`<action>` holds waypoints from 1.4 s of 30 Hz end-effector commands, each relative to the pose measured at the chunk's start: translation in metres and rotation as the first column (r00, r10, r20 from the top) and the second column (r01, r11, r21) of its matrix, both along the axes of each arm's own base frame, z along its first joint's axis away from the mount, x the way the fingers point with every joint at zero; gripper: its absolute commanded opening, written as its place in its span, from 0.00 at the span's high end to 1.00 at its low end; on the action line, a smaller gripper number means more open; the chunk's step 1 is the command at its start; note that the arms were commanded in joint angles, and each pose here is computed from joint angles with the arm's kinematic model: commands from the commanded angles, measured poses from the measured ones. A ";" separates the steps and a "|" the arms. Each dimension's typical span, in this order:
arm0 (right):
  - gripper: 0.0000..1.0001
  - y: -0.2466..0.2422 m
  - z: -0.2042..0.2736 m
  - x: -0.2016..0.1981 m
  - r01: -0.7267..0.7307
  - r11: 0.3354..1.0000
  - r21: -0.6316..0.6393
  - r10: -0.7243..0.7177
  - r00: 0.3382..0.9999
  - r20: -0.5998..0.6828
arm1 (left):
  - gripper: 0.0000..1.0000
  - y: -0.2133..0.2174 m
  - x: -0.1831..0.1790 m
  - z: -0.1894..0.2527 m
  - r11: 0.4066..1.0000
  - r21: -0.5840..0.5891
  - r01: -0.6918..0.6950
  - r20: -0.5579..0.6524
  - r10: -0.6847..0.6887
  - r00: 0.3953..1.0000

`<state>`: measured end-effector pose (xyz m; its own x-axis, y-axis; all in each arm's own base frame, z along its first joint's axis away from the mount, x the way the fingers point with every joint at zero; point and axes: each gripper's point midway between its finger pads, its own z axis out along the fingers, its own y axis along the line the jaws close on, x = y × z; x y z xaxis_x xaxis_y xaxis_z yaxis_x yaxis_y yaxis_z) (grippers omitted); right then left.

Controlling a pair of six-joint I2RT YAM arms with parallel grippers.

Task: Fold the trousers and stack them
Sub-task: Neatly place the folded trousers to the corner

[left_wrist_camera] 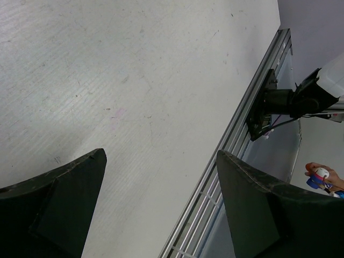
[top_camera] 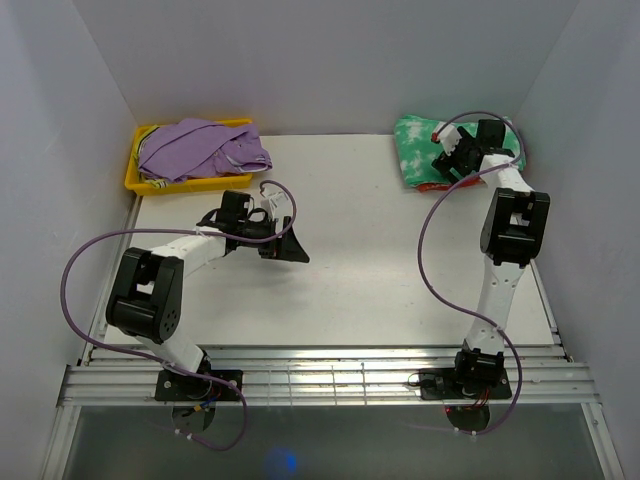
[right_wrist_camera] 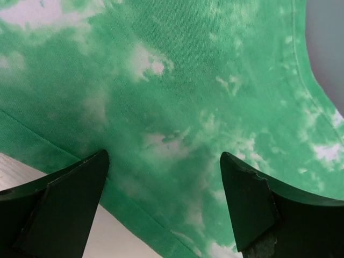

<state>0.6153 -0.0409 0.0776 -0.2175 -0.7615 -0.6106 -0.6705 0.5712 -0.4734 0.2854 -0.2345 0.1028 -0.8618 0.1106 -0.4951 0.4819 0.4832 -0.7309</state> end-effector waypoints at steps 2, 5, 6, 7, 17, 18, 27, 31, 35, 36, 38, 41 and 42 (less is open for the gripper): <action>0.10 0.010 -0.022 -0.006 -0.066 0.994 -0.082 0.063 0.997 -0.046 | 0.06 -0.002 0.006 0.019 0.999 -0.032 0.026 0.064 -0.024 0.998; 0.07 0.034 -0.023 -0.007 -0.061 0.998 -0.017 0.060 0.997 -0.058 | 0.06 -0.001 0.006 0.020 0.999 -0.030 0.022 0.070 -0.020 0.997; 0.07 0.040 -0.019 -0.007 -0.053 0.999 0.008 0.053 0.997 -0.058 | 0.06 -0.001 0.005 0.020 0.999 -0.027 0.023 0.071 -0.021 0.997; 0.07 0.049 -0.014 -0.005 -0.049 0.998 0.035 0.051 0.997 -0.055 | 0.06 0.000 0.006 0.022 0.999 -0.027 0.022 0.076 -0.020 0.997; 0.07 0.080 0.006 -0.010 0.047 0.969 0.244 -0.012 0.990 -0.142 | 0.04 0.004 0.008 0.028 1.000 -0.027 0.001 0.092 0.001 0.996; 0.07 0.080 0.017 -0.008 0.045 0.967 0.249 -0.014 0.992 -0.123 | 0.04 0.004 0.009 0.030 1.000 -0.026 -0.002 0.100 0.004 0.995; 0.10 0.077 0.179 -0.032 0.049 0.918 0.394 -0.078 0.995 0.057 | 0.02 0.029 0.052 0.065 0.986 0.135 -0.100 0.217 0.069 0.974; 0.10 0.081 0.192 -0.089 0.108 0.892 0.439 -0.103 0.994 -0.036 | 0.02 0.055 0.069 0.077 0.955 0.199 -0.221 0.285 0.159 0.945; 0.10 0.085 0.165 -0.159 0.195 0.872 0.449 -0.128 0.976 -0.176 | 0.02 0.085 0.075 0.070 0.882 0.320 -0.346 0.344 0.232 0.910; 0.10 0.087 0.176 -0.178 0.185 0.870 0.456 -0.127 0.980 -0.154 | 0.02 0.090 0.072 0.065 0.868 0.347 -0.354 0.338 0.236 0.911; 0.10 0.091 0.137 -0.215 0.238 0.856 0.460 -0.128 0.958 -0.258 | 0.02 0.096 0.065 0.065 0.857 0.365 -0.363 0.352 0.233 0.906; 0.10 0.097 0.129 -0.253 0.253 0.842 0.477 -0.130 0.953 -0.274 | 0.02 0.101 0.049 0.060 0.853 0.372 -0.367 0.355 0.234 0.905; 0.10 0.098 0.119 -0.271 0.262 0.838 0.478 -0.131 0.948 -0.290 | 0.02 0.102 0.047 0.060 0.852 0.370 -0.372 0.363 0.236 0.902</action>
<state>0.3800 0.0508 0.2479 -0.3684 -0.3447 -0.8634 -0.5877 0.8060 -0.0710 0.3453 -0.1455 0.1542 -0.7345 0.1069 -0.6702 0.4258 0.8415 -0.3324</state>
